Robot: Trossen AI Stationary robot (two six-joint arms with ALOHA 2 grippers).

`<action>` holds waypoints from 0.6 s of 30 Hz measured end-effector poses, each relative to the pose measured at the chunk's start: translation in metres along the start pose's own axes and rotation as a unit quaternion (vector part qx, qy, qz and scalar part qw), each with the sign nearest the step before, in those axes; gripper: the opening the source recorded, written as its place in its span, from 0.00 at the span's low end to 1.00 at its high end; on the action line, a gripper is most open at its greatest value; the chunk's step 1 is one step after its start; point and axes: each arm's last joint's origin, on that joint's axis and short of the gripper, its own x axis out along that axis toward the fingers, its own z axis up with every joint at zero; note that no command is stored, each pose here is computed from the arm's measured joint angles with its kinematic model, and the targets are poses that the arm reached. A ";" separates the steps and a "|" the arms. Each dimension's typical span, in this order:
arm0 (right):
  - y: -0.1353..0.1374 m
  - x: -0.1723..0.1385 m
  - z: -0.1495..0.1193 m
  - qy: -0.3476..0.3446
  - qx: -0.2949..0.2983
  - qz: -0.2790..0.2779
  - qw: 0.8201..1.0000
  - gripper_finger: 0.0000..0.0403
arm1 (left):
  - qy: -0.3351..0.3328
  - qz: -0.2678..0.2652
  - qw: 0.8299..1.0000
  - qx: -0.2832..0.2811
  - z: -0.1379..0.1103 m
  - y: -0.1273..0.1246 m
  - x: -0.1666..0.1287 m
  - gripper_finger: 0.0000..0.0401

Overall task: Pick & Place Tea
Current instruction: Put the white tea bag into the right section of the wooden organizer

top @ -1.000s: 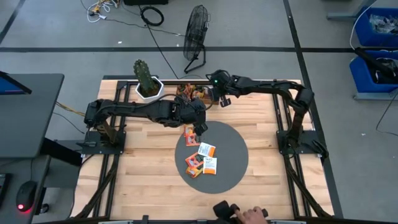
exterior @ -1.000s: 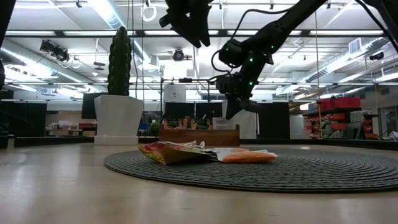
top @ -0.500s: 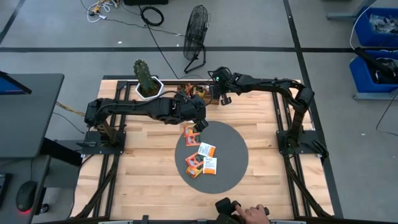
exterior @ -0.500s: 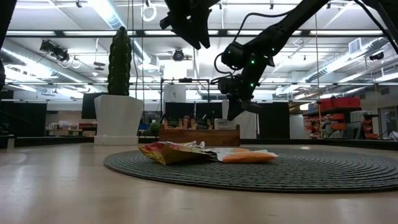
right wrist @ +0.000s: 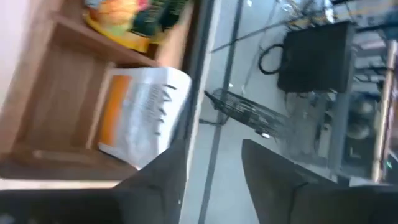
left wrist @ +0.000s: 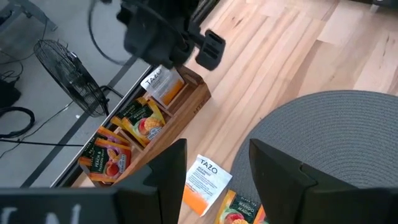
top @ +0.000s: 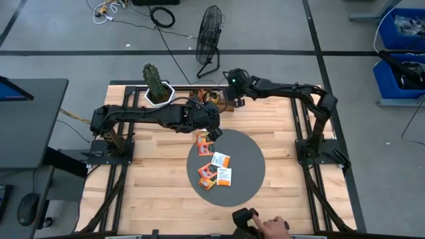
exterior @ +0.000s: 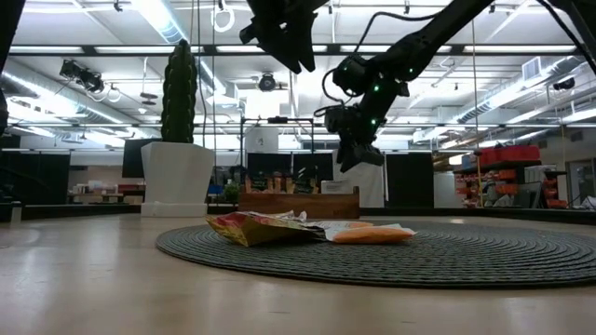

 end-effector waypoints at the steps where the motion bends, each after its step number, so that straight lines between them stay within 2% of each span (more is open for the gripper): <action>1: -0.002 -0.007 0.001 -0.002 0.012 0.000 1.000 0.42 | 0.000 0.000 1.000 0.003 0.000 0.000 0.000 0.44; 5: -0.009 -0.051 0.006 -0.050 0.126 0.022 0.990 0.42 | 0.002 0.001 1.000 0.018 0.000 0.000 0.000 0.44; 7: -0.010 -0.073 0.008 -0.081 0.213 0.053 0.972 0.41 | 0.004 0.001 1.000 0.023 -0.001 0.000 0.000 0.44; 9: -0.009 -0.095 0.010 -0.105 0.293 0.088 0.946 0.39 | 0.005 0.002 1.000 0.024 -0.001 0.000 0.000 0.44; 11: -0.005 -0.115 0.014 -0.118 0.339 0.119 0.926 0.37 | 0.005 0.003 1.000 0.023 -0.001 0.001 0.001 0.44; 13: 0.006 -0.131 0.020 -0.129 0.341 0.149 0.919 0.35 | 0.006 0.004 1.000 0.023 -0.001 0.003 0.001 0.44; 18: 0.053 -0.161 0.026 -0.156 0.284 0.225 0.919 0.32 | 0.013 0.012 0.999 0.026 0.000 0.008 0.005 0.44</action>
